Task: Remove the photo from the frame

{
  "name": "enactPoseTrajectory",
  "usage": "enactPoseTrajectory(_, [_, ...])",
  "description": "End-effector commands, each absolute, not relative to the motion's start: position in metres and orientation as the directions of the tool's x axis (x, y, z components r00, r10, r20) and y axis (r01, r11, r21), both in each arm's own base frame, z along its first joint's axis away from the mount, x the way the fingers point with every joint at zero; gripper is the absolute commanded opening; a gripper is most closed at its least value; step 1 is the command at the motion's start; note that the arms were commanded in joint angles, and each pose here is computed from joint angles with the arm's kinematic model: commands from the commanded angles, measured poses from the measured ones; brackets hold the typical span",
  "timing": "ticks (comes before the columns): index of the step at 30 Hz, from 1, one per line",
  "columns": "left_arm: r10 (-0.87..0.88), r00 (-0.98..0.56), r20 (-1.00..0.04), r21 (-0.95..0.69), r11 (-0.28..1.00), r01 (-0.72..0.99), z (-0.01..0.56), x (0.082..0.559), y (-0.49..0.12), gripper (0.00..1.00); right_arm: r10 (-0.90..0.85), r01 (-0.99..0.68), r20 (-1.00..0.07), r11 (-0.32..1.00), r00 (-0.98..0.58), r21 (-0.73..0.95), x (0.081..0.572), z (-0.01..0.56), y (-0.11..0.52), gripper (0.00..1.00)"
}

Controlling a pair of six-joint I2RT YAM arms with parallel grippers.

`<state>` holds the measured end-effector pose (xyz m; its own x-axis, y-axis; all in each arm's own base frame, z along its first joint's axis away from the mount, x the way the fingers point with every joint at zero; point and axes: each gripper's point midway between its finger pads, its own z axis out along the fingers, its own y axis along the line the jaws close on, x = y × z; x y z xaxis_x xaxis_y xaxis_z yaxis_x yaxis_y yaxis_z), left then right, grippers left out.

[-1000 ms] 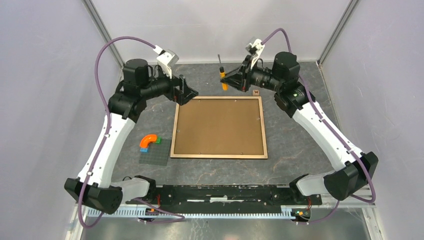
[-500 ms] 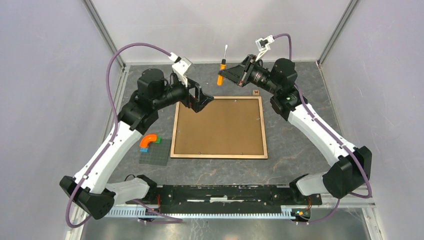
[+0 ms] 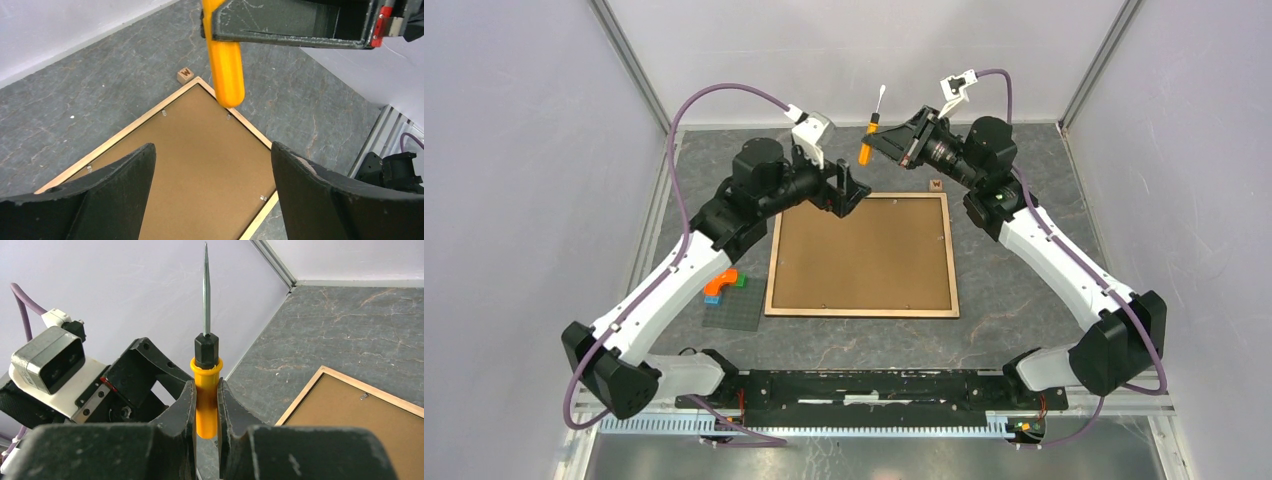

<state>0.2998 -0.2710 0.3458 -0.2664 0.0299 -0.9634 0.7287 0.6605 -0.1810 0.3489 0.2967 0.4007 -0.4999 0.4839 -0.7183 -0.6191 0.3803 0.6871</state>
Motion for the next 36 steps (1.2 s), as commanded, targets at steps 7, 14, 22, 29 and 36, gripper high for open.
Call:
enactPoseTrajectory(7, [-0.029, -0.158, -0.987, -0.129, 0.732, 0.669, 0.388, 0.331, -0.291, 0.71, 0.497, -0.594, -0.685, 0.356, -0.533, 0.721, 0.345, 0.398, 0.305, 0.00])
enactPoseTrajectory(14, [-0.024, -0.139, -0.990, -0.109, 0.753, 0.649, 0.394, 0.338, -0.290, 0.29, 0.484, -0.576, -0.671, 0.353, -0.562, 0.737, 0.340, 0.386, 0.309, 0.00])
enactPoseTrajectory(22, [0.048, -0.179, -0.983, -0.088, 0.725, 0.683, 0.378, 0.324, -0.271, 0.02, 0.399, -0.666, -0.791, 0.432, -0.464, 0.609, 0.346, 0.384, 0.275, 0.49])
enactPoseTrajectory(29, [0.179, -0.414, -0.892, -0.257, 0.554, 0.792, 0.341, 0.287, -0.250, 0.02, -0.132, -0.844, -0.978, 0.532, -0.159, 0.065, 0.319, 0.339, 0.199, 0.91])
enactPoseTrajectory(36, [0.341, -0.624, -0.703, -0.523, 0.347, 0.779, 0.302, 0.229, -0.262, 0.02, -0.429, -0.886, -0.858, 0.227, 0.282, -0.405, 0.265, 0.338, 0.201, 0.97])
